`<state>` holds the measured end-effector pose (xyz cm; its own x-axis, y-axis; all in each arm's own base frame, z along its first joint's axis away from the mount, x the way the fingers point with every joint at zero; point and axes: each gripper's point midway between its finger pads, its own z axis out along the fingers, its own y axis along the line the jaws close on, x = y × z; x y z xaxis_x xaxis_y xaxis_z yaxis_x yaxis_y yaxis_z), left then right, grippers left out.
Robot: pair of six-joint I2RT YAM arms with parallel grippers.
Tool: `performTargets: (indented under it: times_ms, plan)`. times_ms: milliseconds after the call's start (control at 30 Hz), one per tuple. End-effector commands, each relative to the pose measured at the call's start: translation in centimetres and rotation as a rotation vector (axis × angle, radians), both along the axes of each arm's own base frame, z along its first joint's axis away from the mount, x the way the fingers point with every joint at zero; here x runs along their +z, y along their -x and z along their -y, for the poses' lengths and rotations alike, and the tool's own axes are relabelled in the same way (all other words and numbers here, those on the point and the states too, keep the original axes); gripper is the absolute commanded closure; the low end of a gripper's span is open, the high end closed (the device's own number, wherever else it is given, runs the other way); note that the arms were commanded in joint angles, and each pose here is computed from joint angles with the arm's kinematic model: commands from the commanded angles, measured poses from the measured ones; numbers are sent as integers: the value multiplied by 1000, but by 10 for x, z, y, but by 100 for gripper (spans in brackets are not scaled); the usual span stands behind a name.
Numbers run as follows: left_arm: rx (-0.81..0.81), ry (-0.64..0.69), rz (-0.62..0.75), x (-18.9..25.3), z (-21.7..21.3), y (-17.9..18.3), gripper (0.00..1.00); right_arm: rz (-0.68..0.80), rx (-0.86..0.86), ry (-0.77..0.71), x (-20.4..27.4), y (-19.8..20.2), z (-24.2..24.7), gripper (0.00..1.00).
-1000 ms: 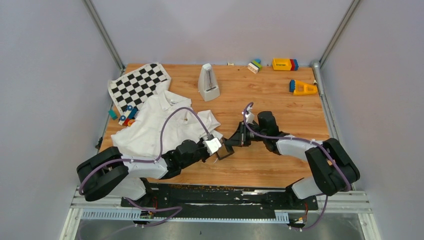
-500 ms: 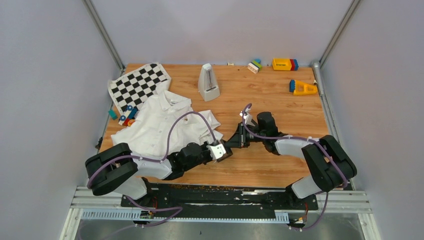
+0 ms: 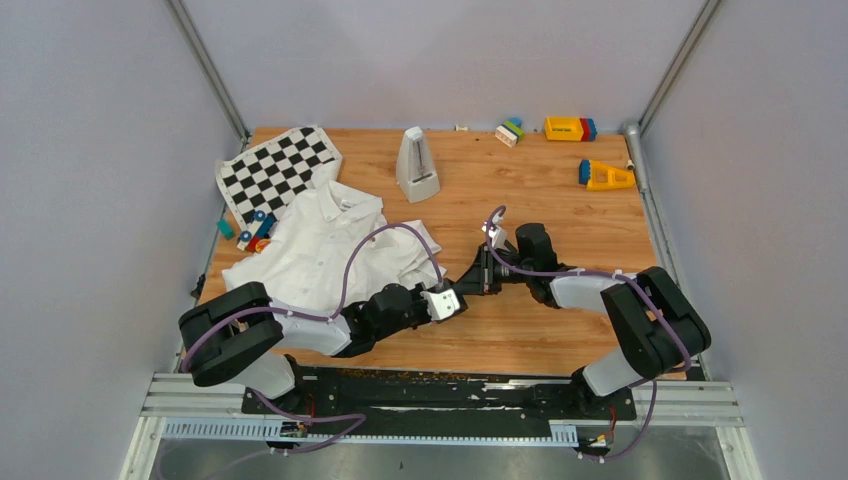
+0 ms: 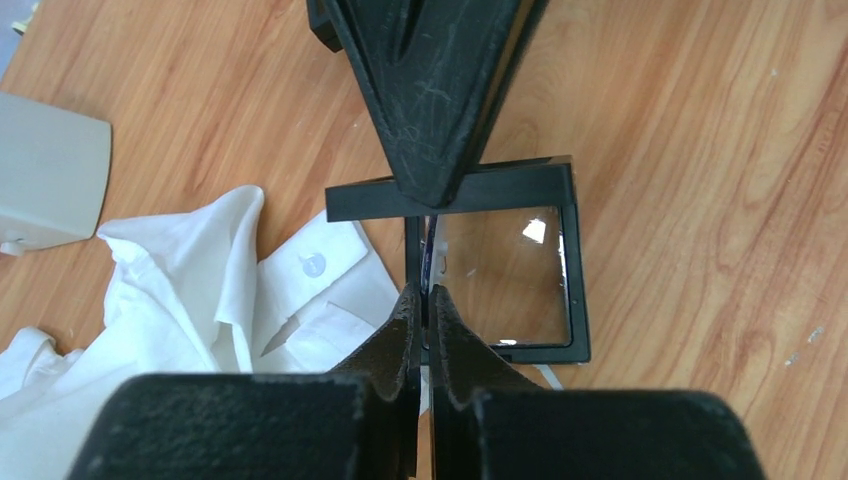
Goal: Remove the brooch from the garment
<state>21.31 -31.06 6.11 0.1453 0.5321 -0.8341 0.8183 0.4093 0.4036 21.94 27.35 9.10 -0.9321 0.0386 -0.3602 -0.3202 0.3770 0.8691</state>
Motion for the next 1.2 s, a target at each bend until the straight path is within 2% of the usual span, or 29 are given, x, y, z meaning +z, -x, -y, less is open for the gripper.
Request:
performTargets:
  times_ms: [0, 133, 300, 533, 867, 1167]
  plan:
    - [-42, 15, 4, 9, 11, 4, 94, 45, 4, -39, 16, -11, -3, 100]
    - [-59, 2, -19, 3, 14, 7, 89, 36, 5, -39, 14, -11, -3, 100]
    - [-87, -14, -61, -4, 21, 12, 72, 32, 5, -41, 14, -12, -2, 100]
    - [-185, -1, -123, -3, 30, 31, 58, 20, -4, -39, 13, -13, 0, 100]
    - [-93, 39, -207, 3, 26, 26, 56, 19, -62, 31, 4, -18, 10, 100]
    - [-26, 147, -243, 25, 11, 13, 57, 49, -270, 201, -5, -34, 44, 100]
